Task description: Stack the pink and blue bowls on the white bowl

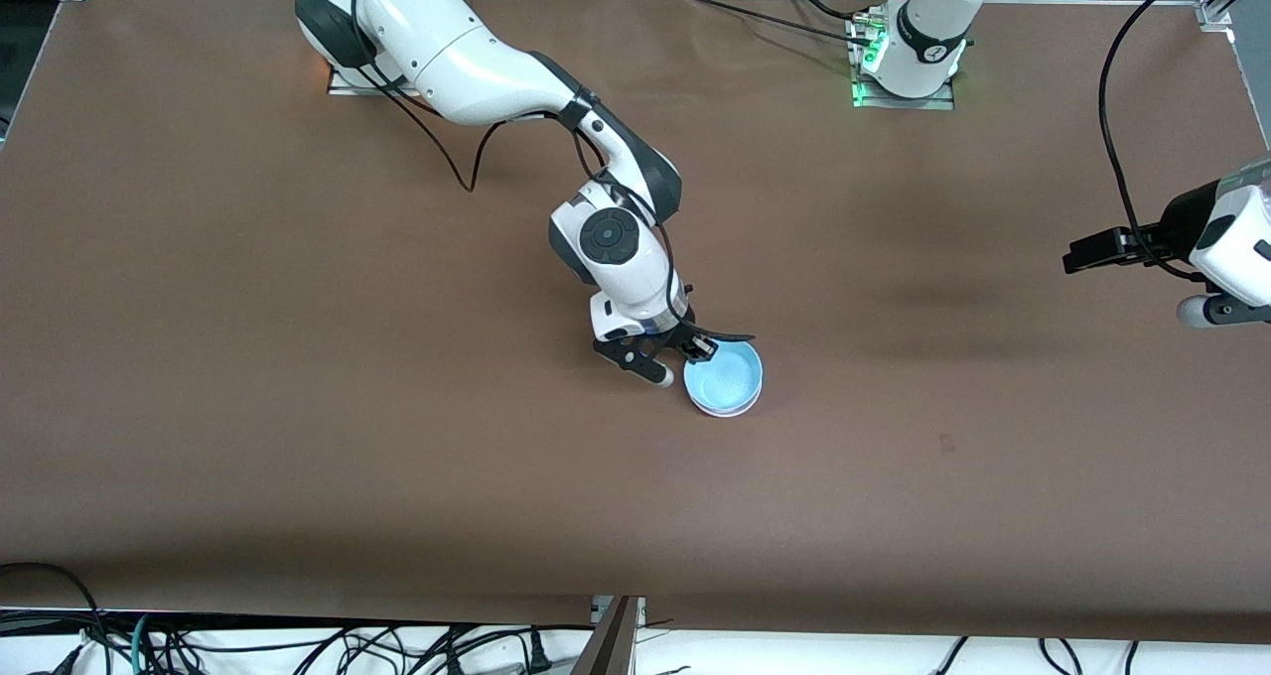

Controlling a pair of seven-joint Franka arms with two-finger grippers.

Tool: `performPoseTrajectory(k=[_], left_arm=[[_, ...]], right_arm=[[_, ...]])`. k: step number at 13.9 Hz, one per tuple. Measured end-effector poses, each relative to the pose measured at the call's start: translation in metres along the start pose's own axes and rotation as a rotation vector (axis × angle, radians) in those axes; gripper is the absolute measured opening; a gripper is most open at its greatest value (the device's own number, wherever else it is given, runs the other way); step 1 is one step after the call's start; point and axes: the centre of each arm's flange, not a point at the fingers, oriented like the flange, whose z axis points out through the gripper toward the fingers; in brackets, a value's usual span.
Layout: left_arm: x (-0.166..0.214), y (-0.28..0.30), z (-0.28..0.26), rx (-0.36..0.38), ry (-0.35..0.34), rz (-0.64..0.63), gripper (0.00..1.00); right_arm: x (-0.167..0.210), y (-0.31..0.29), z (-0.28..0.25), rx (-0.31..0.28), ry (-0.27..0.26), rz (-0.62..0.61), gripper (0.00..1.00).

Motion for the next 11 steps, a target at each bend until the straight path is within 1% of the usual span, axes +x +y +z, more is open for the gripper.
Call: performPoseTrajectory(k=[3, 4, 5, 6, 10, 11], left_arm=[[0.0, 0.0, 0.0, 0.0, 0.0, 0.0, 1.0], [0.0, 0.0, 0.0, 0.0, 0.0, 0.0, 1.0], [0.0, 0.0, 0.0, 0.0, 0.0, 0.0, 1.0], [0.0, 0.0, 0.0, 0.0, 0.0, 0.0, 1.0], [0.0, 0.0, 0.0, 0.0, 0.0, -0.001, 1.0], [0.0, -0.001, 0.0, 0.0, 0.0, -0.001, 1.0]], right_arm=[[-0.005, -0.001, 0.001, -0.01, 0.011, -0.024, 0.02], [-0.006, -0.001, 0.001, -0.014, 0.01, -0.025, 0.04], [-0.005, 0.0, 0.001, -0.019, 0.01, -0.025, 0.04], [-0.005, 0.0, 0.001, -0.021, 0.01, -0.025, 0.1], [0.002, -0.002, -0.004, -0.016, 0.018, -0.02, 0.5], [0.005, -0.003, -0.006, -0.011, 0.022, -0.018, 0.61]])
